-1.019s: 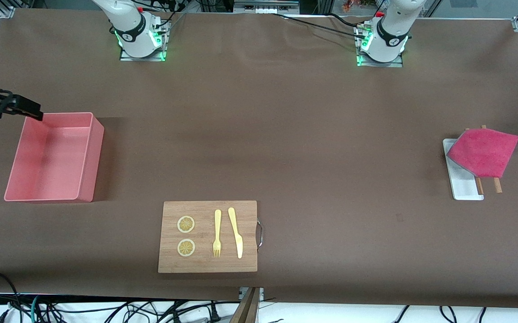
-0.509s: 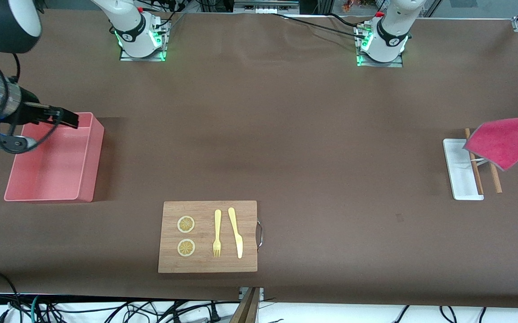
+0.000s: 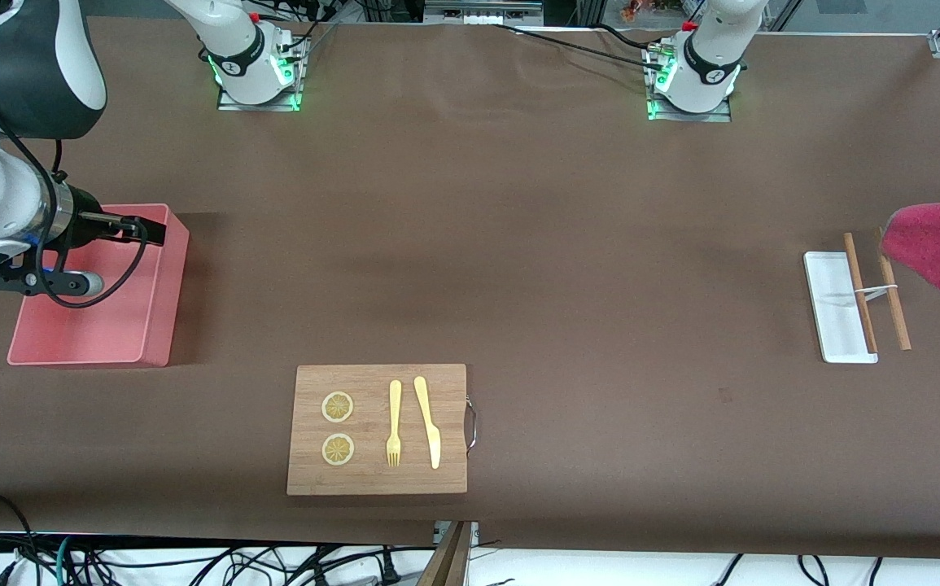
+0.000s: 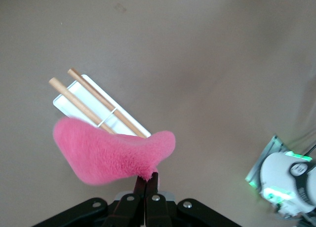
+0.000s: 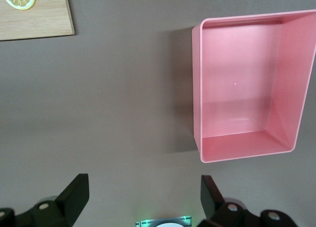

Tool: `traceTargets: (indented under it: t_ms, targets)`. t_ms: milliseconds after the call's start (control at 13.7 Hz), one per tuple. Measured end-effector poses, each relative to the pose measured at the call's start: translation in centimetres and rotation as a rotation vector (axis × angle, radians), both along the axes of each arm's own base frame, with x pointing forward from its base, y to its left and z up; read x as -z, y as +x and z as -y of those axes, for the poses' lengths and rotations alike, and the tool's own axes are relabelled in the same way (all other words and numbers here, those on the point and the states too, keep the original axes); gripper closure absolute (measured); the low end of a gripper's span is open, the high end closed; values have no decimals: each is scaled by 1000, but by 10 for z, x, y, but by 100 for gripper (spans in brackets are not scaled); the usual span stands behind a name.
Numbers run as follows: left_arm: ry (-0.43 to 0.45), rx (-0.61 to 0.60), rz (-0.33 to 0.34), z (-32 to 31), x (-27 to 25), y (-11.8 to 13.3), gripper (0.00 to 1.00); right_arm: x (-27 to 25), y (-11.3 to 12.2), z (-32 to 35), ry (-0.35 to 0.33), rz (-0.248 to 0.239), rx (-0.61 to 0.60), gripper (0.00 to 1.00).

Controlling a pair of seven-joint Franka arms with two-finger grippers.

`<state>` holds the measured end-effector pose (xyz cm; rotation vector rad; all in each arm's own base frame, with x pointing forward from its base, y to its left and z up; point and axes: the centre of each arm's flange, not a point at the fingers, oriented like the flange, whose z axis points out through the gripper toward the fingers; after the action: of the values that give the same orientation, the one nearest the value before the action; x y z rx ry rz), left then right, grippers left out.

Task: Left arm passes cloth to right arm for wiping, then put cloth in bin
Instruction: 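Lift the pink cloth with the left gripper while the right gripper advances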

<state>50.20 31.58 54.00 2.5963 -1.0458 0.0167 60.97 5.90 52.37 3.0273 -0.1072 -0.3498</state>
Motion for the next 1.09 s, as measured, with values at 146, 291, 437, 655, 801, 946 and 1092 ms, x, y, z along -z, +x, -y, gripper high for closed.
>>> traceTargets:
  t_ms: [146,291,437,655,801,946,1092]
  targets:
    - [48,-66,-51,58,-24,16,98,3,1,-1,10,-5,3,0]
    - [82,-151,-104,112,-35,33,98,12,4,-7,79,-19,16,0]
    - [121,-235,-151,177,-40,51,98,25,12,-14,119,-14,24,0]
    - [174,-353,-208,278,-47,64,98,44,22,-22,144,-11,63,0]
    - [201,-424,-235,334,-48,65,98,49,24,-37,182,-11,139,0]
    - [199,-496,-253,389,-45,68,98,51,26,-59,210,-4,221,0]
    - [163,-572,-245,444,-38,75,98,52,27,-89,227,12,302,0]
